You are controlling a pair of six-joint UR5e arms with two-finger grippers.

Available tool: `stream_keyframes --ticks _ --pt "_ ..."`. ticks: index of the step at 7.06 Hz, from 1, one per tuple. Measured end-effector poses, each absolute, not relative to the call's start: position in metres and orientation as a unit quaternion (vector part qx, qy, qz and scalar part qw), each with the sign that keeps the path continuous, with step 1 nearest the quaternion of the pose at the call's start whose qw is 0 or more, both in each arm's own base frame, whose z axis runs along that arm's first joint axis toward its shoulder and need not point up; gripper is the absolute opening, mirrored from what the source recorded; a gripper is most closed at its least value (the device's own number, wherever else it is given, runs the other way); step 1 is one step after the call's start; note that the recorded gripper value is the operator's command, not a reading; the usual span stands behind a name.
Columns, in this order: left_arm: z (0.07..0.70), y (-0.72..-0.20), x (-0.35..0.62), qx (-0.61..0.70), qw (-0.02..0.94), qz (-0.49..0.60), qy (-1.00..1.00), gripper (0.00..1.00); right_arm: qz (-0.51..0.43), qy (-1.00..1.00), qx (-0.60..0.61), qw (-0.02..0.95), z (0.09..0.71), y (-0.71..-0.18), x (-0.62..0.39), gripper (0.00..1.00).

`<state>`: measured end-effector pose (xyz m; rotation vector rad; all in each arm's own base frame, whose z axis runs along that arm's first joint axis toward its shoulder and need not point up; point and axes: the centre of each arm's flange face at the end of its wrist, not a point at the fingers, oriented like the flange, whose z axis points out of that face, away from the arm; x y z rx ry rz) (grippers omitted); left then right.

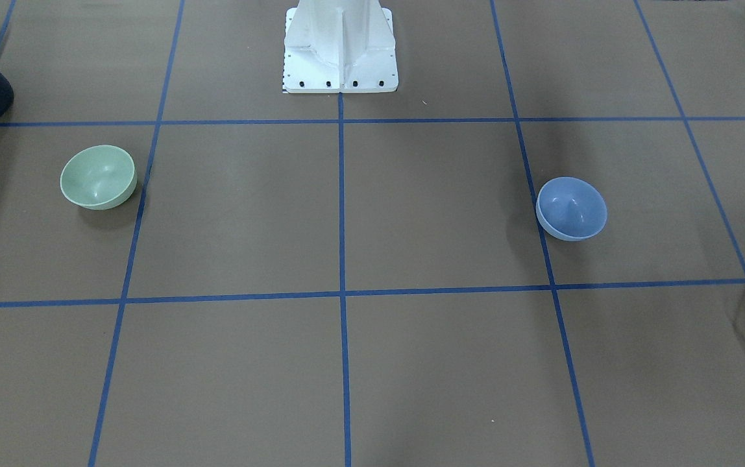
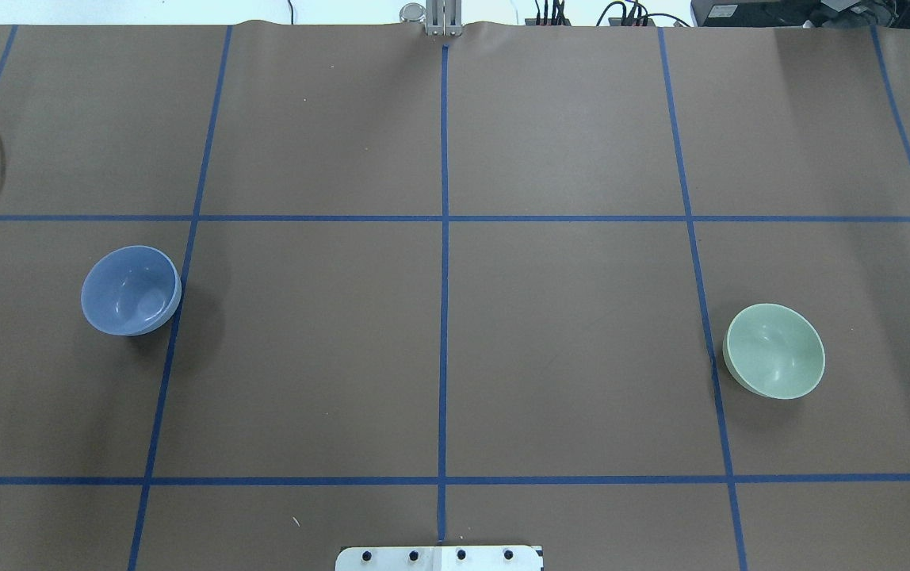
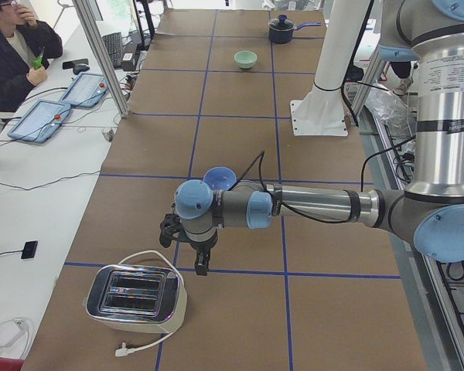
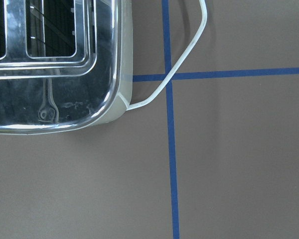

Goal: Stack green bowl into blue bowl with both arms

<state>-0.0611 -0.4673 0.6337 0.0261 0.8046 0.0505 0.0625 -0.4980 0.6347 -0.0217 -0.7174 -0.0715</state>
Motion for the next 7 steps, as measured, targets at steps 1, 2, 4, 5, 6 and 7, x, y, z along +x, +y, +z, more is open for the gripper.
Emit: stream_keyframes --ticks 1,2,4,5,6,7 --pt "0.632 -0.468 -0.061 0.014 0.92 0.025 0.392 0.99 -0.035 -0.351 -0.011 0.936 0.635 -0.498 0.062 1.0" --pt "0.628 -0.47 -0.061 0.019 0.919 0.027 0.392 0.99 -0.035 -0.351 -0.009 0.936 0.634 -0.498 0.062 1.0" --pt "0.619 -0.474 -0.061 0.034 0.919 0.034 0.391 0.99 -0.042 -0.351 0.007 0.935 0.631 -0.501 0.062 1.0" --pt "0.618 -0.475 -0.061 0.039 0.919 0.036 0.391 0.99 -0.046 -0.35 0.017 0.935 0.629 -0.502 0.062 1.0" --pt "0.617 -0.477 -0.061 0.042 0.919 0.036 0.391 0.99 -0.048 -0.35 0.024 0.935 0.627 -0.504 0.062 1.0" --pt "0.612 -0.483 -0.061 0.049 0.918 0.038 0.391 0.99 -0.048 -0.351 0.029 0.935 0.623 -0.505 0.062 1.0"
